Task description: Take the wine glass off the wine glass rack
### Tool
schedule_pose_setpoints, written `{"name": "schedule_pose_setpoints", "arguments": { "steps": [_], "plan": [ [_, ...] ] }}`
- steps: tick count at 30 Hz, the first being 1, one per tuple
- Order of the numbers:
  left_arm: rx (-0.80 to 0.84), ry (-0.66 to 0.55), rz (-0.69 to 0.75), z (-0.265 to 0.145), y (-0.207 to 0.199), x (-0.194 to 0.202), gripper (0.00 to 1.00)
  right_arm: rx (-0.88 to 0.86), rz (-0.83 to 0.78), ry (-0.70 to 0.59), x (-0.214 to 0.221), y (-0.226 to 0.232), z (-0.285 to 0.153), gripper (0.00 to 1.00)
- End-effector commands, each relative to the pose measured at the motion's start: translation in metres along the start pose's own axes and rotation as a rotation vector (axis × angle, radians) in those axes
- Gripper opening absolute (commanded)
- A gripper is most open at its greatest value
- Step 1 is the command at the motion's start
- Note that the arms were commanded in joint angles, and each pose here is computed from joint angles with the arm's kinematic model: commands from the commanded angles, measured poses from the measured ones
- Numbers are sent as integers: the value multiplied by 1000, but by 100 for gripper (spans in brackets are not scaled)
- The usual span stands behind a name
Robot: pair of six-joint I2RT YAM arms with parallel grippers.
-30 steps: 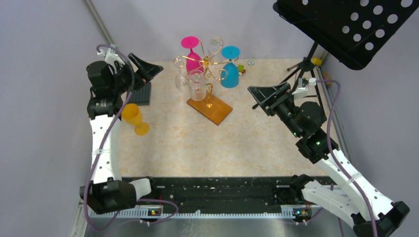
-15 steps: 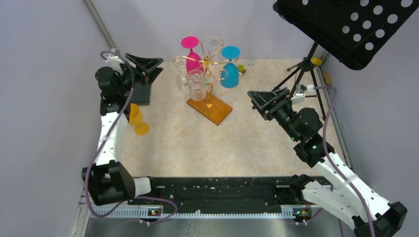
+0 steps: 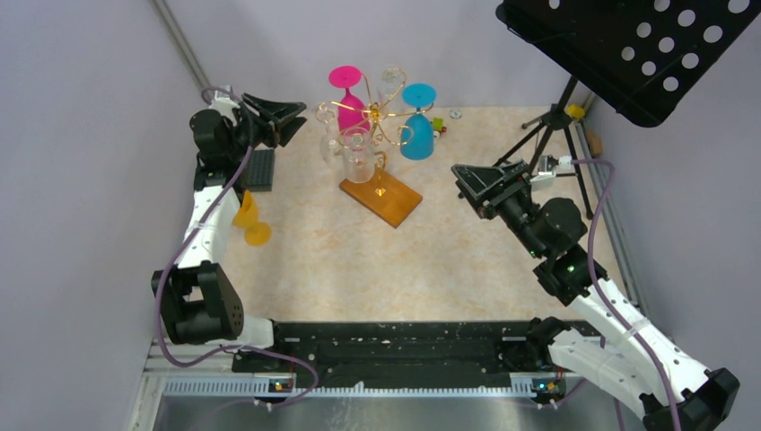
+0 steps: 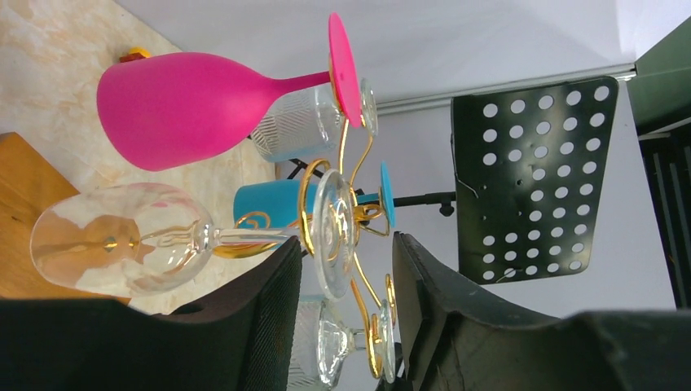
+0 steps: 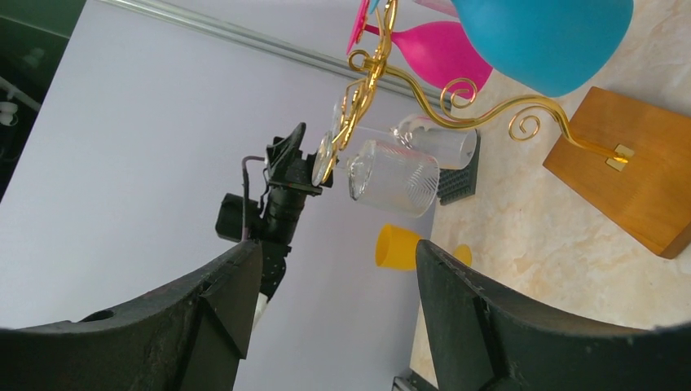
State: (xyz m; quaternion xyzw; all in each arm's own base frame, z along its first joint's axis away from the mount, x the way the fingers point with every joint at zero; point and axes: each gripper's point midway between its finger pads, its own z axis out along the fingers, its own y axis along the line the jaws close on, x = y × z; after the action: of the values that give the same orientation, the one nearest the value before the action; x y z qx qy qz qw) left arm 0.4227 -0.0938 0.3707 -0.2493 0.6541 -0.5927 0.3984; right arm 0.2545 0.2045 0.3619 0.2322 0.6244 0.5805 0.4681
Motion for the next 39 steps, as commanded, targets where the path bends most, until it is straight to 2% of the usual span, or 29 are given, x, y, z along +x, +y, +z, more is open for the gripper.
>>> {"name": "schedule_pose_setpoints", "arguments": {
  "steps": [1, 6, 9, 16, 25, 30, 39],
  "plan": [
    [64, 7, 82, 6, -31, -2, 47, -49, 16, -37, -9, 12, -3, 70],
    [53, 33, 85, 12, -22, 3, 34, -44, 18, -41, -9, 11, -2, 70],
    [42, 47, 87, 15, -16, 4, 33, -48, 20, -38, -9, 12, -2, 69],
    [-15, 19, 127, 13, -5, 1, 44, -38, 23, -37, -8, 8, -2, 69],
    [-56, -20, 172, 4, -4, 2, 45, -24, 27, -34, -7, 5, -2, 68],
    [-67, -38, 179, -2, -4, 3, 50, -19, 33, -31, -6, 3, -2, 68],
    [7, 44, 94, 9, -4, 11, 53, -25, 31, -14, -3, 6, 1, 68]
  ]
}}
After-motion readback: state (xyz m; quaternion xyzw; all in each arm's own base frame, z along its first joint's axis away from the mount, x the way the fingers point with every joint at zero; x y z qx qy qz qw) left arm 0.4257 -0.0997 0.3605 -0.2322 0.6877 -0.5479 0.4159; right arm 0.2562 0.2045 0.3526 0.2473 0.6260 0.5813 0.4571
